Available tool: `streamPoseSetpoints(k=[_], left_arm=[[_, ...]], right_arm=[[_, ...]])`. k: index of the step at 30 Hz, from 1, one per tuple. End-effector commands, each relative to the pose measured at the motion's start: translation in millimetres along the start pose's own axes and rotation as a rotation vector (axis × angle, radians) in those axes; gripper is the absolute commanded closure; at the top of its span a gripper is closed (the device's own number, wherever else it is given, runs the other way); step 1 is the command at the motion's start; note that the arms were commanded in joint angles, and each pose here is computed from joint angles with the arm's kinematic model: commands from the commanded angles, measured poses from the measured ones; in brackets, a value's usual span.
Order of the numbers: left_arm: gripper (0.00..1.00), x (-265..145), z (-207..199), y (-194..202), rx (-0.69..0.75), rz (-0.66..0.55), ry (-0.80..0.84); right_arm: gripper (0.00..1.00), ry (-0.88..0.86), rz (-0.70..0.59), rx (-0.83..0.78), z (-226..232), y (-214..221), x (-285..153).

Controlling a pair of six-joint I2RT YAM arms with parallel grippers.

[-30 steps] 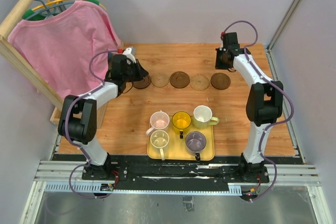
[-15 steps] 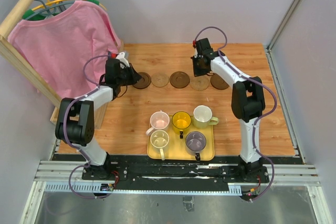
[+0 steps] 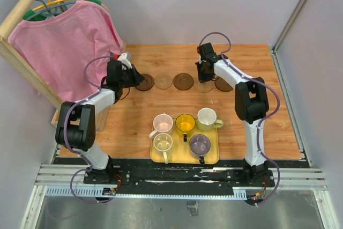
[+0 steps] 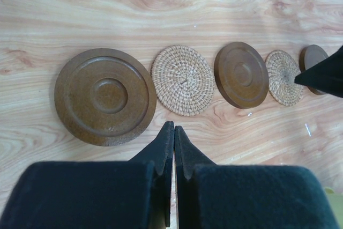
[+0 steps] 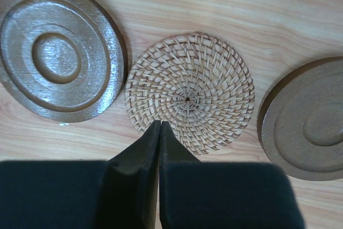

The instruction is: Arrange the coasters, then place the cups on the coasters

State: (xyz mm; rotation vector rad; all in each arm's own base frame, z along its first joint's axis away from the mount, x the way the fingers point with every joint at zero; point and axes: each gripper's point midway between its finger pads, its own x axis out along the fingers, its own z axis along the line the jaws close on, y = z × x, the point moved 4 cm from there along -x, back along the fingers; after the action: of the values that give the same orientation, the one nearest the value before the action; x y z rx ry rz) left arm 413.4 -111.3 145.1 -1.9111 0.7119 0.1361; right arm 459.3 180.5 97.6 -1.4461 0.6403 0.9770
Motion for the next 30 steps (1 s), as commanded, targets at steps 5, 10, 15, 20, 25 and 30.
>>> streamPoseSetpoints(k=[5,10,15,20,25,30], left_arm=[[0.98,1,-13,-9,-0.01,-0.032,0.086],[0.98,1,-13,-7,-0.013,-0.028,0.085],[0.98,1,-12,-6,-0.012,-0.024,0.078],[0.98,1,-11,-4,-0.013,-0.018,0.074],[0.98,3,-10,-4,-0.015,-0.014,0.072],[0.98,3,-9,-3,-0.015,-0.012,0.071]], right_arm=[[0.99,0.048,0.095,0.002,-4,25,19],[0.99,0.065,0.114,0.003,-6,29,27],[0.99,0.097,0.137,0.009,-11,32,35],[0.99,0.107,0.145,0.012,-12,34,40],[0.99,0.118,0.135,0.007,-14,30,41],[0.99,0.128,0.12,0.003,-15,24,38]])
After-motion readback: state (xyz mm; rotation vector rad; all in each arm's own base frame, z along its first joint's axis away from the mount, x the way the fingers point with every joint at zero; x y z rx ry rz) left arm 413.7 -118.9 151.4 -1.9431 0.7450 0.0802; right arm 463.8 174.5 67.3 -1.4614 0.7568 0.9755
